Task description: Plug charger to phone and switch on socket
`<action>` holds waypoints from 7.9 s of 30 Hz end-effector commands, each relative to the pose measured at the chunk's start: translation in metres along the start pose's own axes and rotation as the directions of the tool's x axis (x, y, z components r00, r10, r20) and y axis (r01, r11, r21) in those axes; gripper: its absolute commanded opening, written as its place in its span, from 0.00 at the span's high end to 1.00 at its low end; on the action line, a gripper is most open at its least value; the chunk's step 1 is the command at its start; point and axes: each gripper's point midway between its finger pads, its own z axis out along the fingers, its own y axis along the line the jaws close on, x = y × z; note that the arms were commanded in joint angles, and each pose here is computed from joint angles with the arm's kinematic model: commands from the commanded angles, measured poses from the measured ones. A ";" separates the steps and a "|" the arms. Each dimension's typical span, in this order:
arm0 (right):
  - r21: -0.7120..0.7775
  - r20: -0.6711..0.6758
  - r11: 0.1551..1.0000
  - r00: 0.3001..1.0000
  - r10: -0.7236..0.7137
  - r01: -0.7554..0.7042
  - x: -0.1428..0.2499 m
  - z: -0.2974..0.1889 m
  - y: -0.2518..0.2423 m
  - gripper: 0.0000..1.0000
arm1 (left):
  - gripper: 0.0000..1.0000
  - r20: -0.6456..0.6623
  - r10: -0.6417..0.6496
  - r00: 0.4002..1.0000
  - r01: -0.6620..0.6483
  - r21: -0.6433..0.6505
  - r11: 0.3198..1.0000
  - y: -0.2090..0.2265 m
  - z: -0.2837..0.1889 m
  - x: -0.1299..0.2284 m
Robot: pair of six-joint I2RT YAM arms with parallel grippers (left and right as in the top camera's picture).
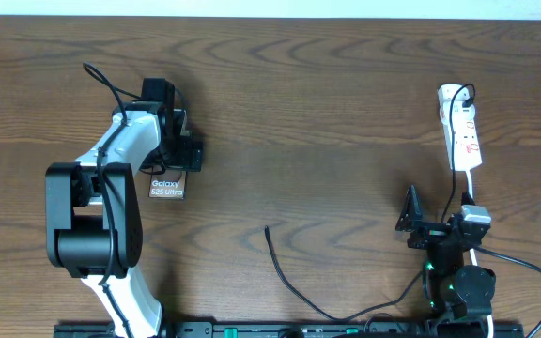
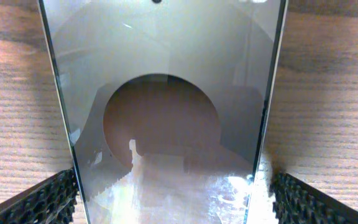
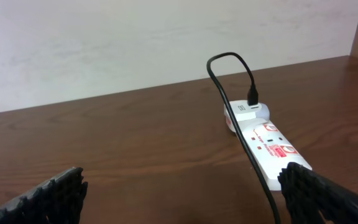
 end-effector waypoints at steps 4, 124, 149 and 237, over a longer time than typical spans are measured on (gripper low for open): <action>0.006 0.003 1.000 1.000 -0.015 0.015 0.000 0.000 -0.001 0.01 | 0.02 -0.065 0.024 0.998 -0.025 -0.021 0.999 0.005 0.018 0.013; 0.006 0.003 1.000 1.000 -0.015 0.015 0.000 0.000 -0.001 0.01 | 0.25 -0.082 0.024 0.996 -0.025 -0.020 0.999 0.005 0.017 0.018; 0.006 0.003 1.000 1.000 -0.015 0.015 0.000 0.000 -0.001 0.01 | 0.30 -0.082 0.024 0.996 -0.025 -0.020 0.999 0.005 0.017 0.018; 0.006 0.003 1.000 1.000 -0.015 0.015 0.000 0.000 -0.001 0.01 | 0.93 0.205 -0.237 0.950 0.146 0.380 0.913 -0.054 -0.131 -0.014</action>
